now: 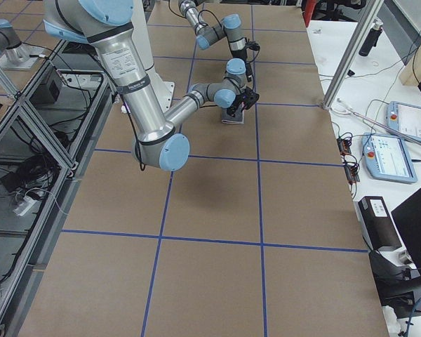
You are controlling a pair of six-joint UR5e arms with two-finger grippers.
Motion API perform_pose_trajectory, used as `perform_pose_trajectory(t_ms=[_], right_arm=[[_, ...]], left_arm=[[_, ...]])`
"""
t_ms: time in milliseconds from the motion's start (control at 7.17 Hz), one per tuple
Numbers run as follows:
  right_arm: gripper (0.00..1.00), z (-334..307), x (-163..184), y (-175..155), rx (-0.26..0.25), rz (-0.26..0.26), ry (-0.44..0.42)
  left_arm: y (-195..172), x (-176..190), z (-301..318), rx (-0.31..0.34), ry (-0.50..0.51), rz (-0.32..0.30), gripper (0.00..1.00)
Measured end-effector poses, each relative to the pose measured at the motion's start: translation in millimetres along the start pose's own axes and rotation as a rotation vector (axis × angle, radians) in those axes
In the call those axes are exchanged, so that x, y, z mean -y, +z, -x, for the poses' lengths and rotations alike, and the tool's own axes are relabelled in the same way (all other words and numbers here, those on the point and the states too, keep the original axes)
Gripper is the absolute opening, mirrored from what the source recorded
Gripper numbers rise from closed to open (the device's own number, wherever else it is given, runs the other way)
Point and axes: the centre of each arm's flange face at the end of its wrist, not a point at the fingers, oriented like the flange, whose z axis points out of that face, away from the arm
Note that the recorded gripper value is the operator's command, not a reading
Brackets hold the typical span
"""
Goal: Fold towel twice with both arms
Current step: 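Move the right gripper to the folded towel's end nearest it and grasp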
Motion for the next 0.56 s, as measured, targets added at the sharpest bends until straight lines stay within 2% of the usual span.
perform_pose_trajectory(t_ms=[279,419,558], right_arm=[[0.77,-13.8,-14.9,7.0,0.006,-0.020,0.176],[0.73,-20.0,-29.1,16.9,0.024,-0.049,0.284],[0.69,-26.0,-44.2,27.0,0.034,-0.059,0.335]], left_arm=[[-17.2,12.5,4.5,-0.017,-0.006,0.000,1.00],[-20.0,14.4,5.1,-0.020,-0.008,-0.001,1.00],[-20.7,14.9,5.2,-0.020,-0.008,-0.002,1.00]])
